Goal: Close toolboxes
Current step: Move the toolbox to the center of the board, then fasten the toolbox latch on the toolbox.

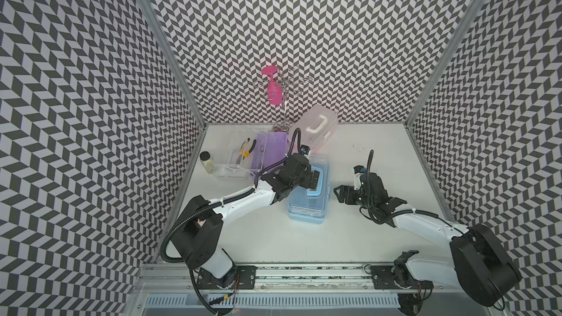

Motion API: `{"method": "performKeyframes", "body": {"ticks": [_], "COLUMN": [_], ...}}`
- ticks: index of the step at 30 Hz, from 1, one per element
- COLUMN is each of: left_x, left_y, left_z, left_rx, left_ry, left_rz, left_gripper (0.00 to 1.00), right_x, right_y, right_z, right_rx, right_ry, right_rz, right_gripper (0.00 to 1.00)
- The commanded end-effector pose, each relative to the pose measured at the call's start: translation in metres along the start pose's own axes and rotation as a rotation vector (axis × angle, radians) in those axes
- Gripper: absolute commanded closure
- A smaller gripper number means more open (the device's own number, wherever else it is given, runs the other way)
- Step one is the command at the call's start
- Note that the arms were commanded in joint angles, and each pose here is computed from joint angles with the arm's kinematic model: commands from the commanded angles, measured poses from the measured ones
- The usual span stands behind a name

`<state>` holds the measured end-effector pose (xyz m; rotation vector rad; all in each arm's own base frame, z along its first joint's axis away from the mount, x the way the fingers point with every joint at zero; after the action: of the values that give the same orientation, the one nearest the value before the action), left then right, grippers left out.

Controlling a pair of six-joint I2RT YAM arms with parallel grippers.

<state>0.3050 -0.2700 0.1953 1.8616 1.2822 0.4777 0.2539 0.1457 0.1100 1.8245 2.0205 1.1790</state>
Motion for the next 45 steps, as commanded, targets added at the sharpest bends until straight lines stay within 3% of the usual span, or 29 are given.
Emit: {"method": "performKeyframes", "body": {"ticks": [1, 13, 21, 34, 45], "left_x": [-0.002, -0.008, -0.009, -0.008, -0.007], "left_y": [0.000, -0.013, -0.015, -0.019, -0.020], "left_z": [0.005, 0.019, 0.019, 0.021, 0.020], "left_rx": [0.015, 0.049, 0.054, 0.062, 0.056], "left_ry": [0.010, -0.042, -0.053, -0.047, -0.049], "left_rz": [0.016, 0.011, 0.014, 0.017, 0.015], "left_gripper": [0.01, 0.01, 0.01, 0.01, 0.01], "right_x": [0.004, 0.028, 0.024, 0.018, 0.029], "right_y": [-0.003, -0.027, -0.024, -0.026, -0.031], "right_z": [0.001, 0.011, 0.017, 0.037, 0.033], "right_rx": [-0.071, -0.128, -0.211, -0.188, -0.210], "right_ry": [-0.007, 0.070, 0.022, -0.054, 0.003], "right_rz": [-0.045, -0.047, -0.013, -0.015, -0.062], "right_gripper": [0.20, 0.21, 0.22, 0.22, 0.18]}}
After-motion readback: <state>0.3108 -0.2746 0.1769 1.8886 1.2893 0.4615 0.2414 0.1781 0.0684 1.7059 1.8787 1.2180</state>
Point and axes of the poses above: each gripper's point midway between its finger pads, its own z axis out along the fingers, its own x axis along the line the jaws close on, y = z × x, the point moved 6 cm from there along -z, back along the fingers, and after that the axes turned 4 degrees about -z, right-handed, at the moved point
